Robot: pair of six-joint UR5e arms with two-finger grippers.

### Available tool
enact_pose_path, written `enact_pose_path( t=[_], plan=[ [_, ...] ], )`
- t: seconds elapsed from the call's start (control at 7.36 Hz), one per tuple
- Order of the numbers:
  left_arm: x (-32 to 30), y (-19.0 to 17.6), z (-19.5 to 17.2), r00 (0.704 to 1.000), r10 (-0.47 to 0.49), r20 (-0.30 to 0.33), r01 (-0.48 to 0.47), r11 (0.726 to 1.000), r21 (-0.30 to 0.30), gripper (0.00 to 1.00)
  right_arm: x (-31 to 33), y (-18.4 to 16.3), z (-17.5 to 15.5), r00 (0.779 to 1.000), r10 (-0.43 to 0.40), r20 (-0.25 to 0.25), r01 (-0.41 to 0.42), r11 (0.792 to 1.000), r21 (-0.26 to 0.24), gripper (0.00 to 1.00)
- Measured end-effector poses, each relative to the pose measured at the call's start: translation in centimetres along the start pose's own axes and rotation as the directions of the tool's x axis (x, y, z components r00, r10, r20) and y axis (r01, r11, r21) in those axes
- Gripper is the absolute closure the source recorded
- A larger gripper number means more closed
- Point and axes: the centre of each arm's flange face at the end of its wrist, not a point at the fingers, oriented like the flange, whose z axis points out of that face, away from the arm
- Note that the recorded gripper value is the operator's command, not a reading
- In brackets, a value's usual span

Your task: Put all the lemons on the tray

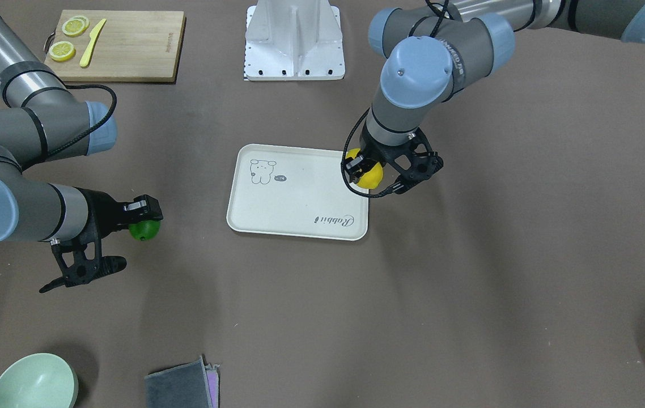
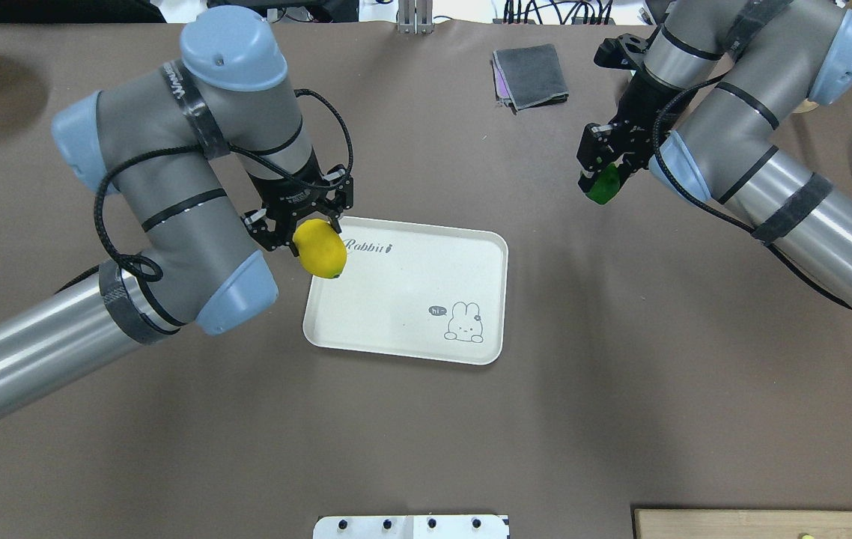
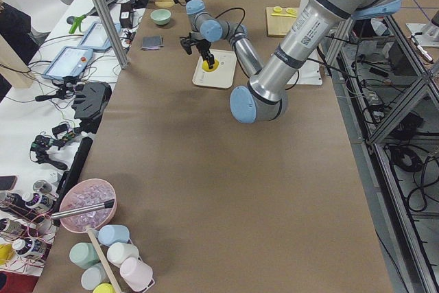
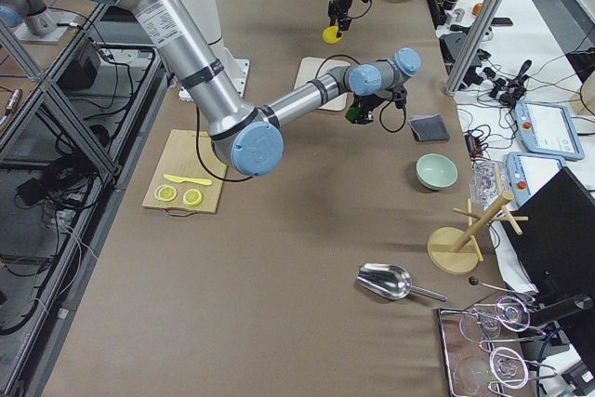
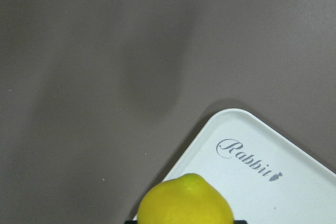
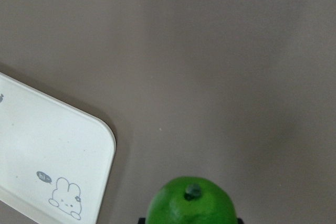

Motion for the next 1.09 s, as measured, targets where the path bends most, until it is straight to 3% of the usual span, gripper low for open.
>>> enact_pose_path(
  t=[0.14,0.27,0.68,0.82,1.09],
  plan=[
    [0.6,2.0,1.1,0.999,-0.045,-0.006,0.045,0.999,0.014,0.94,-1.0,-0.1,0.3,1.0,-0.025,0.011,0.025,1.0,0.0,0.85],
    [1.1,3.8,2.1,0.997,-0.08,-0.015,0.081,0.996,0.027,0.79,-2.1,0.0,0.9,0.998,-0.056,0.025,0.056,0.998,-0.001,0.85],
    [1.6,7.5,5.1,0.986,-0.161,-0.05,0.164,0.984,0.066,0.16,-5.0,0.0,2.8,0.988,-0.148,0.052,0.148,0.989,0.004,0.85],
    [1.6,8.6,6.2,0.983,-0.176,-0.06,0.181,0.98,0.083,0.02,-5.5,-0.2,3.1,0.985,-0.162,0.054,0.162,0.987,0.007,0.85],
    [1.6,9.4,7.4,0.981,-0.18,-0.069,0.186,0.978,0.096,0.02,-6.2,-0.4,3.9,0.976,-0.209,0.063,0.208,0.978,0.021,0.84]
  ],
)
